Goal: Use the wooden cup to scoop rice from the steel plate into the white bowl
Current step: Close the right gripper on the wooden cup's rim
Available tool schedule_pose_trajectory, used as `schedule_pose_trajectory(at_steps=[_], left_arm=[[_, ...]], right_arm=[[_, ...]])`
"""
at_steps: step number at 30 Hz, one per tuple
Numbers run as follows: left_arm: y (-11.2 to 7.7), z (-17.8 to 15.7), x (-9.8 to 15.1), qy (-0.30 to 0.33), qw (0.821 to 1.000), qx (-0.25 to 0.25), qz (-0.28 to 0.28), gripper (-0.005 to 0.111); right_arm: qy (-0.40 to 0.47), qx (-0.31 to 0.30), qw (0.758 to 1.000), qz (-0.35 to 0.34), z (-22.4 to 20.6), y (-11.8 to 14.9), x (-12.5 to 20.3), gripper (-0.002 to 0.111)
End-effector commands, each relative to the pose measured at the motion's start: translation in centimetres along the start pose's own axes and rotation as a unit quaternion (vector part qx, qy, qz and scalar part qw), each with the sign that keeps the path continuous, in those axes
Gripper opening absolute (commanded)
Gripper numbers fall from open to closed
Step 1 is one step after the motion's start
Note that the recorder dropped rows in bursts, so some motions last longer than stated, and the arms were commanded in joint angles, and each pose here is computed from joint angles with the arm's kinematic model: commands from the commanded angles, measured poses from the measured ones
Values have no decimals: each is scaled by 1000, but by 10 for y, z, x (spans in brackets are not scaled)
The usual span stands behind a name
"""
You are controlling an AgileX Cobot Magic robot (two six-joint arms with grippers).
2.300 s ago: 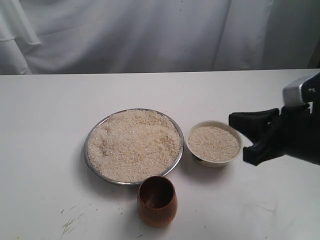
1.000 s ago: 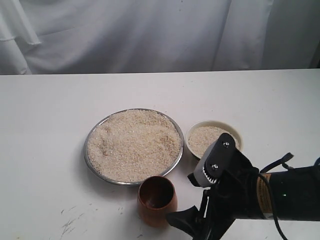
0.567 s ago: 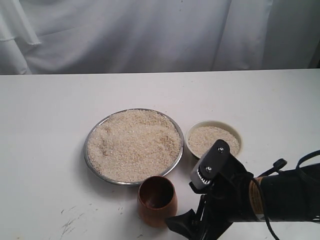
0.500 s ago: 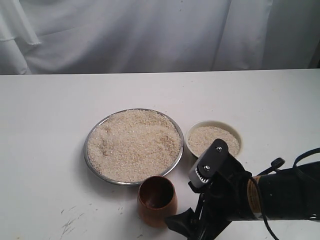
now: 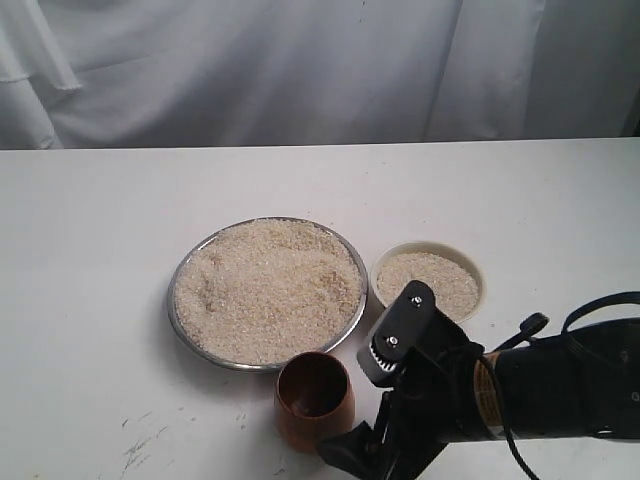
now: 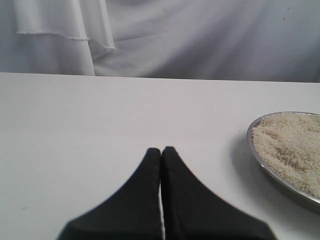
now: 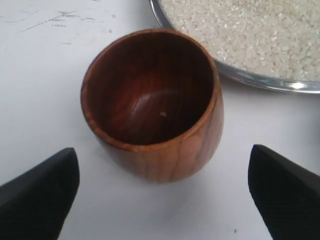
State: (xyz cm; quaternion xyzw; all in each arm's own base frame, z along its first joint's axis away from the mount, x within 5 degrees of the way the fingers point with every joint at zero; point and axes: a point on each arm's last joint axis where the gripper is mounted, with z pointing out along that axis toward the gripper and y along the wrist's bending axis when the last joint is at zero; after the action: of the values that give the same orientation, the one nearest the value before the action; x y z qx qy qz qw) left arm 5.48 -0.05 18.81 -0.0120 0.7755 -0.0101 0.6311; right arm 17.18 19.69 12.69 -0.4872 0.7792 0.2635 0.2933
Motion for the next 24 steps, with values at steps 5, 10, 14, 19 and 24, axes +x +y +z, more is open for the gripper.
schedule_pose_trajectory(at_steps=[5,10,14,19,24], left_arm=[[0,0,1,-3,1000,1,-2,0],[0,0,1,-3,1000,1,-2,0],[0,0,1,-3,1000,1,-2,0],[0,0,1,-3,1000,1,-2,0],[0,0,1,-3,1000,1,-2,0]], right_arm=[[-7,7,1000,8,2,-3,-9,83],[-1,0,1000,8,6,-1,-6,83],[0,-6,1000,4,10,0,-7,83],[1,-6,1000,13,15,-3,-10,83],[5,-7,999,33,22,-6,-12,83]])
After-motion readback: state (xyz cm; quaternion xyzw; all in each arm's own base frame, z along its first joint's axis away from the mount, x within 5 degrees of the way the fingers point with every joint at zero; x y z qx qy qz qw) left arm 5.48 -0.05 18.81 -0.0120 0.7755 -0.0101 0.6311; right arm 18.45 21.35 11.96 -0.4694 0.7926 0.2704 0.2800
